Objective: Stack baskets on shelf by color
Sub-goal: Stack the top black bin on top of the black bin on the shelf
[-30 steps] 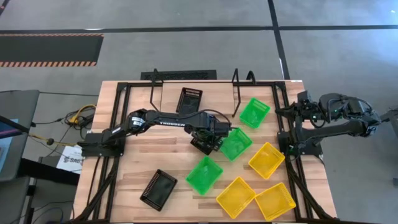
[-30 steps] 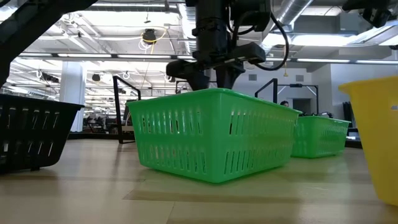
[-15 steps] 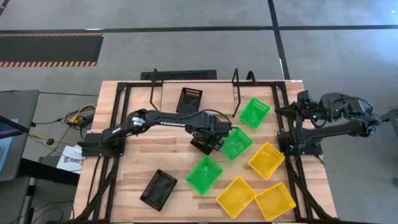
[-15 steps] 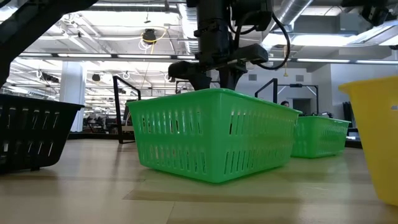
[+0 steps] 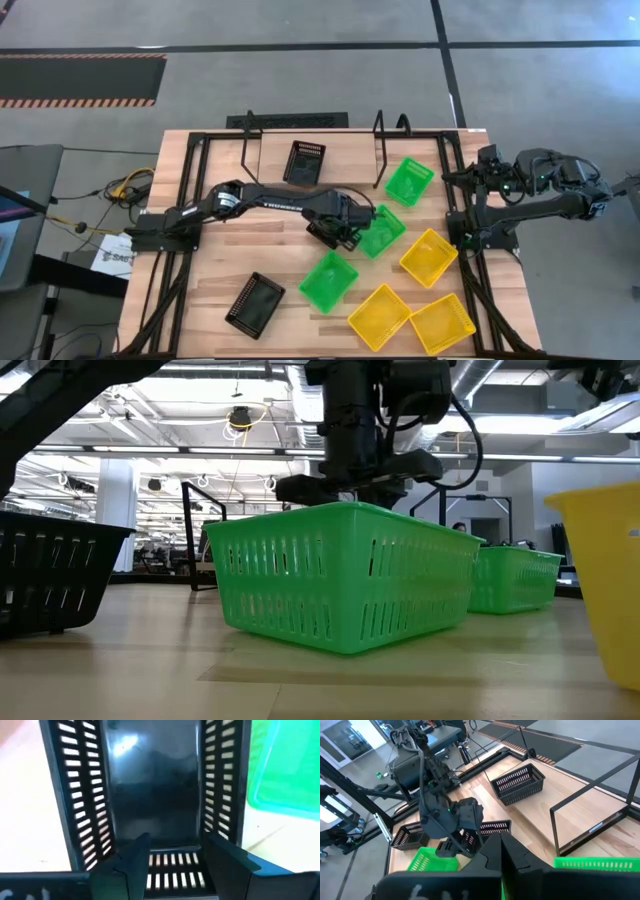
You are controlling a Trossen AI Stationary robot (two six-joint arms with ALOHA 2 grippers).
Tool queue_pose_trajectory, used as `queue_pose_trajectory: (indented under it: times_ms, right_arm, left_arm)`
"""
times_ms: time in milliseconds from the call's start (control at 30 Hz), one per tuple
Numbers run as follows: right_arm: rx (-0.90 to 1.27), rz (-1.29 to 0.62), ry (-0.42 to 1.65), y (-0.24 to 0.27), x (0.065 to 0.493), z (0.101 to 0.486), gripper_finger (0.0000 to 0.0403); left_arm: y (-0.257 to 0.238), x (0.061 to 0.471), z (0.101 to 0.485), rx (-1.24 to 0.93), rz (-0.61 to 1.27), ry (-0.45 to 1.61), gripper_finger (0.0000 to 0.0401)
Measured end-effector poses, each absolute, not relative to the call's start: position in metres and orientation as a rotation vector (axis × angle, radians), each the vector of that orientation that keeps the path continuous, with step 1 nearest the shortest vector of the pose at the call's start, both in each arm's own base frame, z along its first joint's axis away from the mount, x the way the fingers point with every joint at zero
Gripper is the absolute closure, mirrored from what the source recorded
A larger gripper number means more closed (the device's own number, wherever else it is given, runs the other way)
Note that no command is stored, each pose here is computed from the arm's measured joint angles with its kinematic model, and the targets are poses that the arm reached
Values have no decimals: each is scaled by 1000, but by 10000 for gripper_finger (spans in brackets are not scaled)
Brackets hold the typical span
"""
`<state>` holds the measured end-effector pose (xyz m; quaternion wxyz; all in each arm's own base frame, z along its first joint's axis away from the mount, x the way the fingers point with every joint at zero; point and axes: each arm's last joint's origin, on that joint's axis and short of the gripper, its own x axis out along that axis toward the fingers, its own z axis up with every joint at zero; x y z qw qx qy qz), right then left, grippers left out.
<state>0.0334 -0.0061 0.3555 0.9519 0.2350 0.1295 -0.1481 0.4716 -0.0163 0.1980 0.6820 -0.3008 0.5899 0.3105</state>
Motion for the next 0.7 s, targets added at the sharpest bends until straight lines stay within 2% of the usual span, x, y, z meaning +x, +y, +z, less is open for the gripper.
queue_pose_trajectory:
  times_ms: [700]
  right_arm:
    - [468, -290, 271, -6, 33, 355, 395]
  left_arm:
    - [-4, 473, 198, -596, 664, 1323, 230]
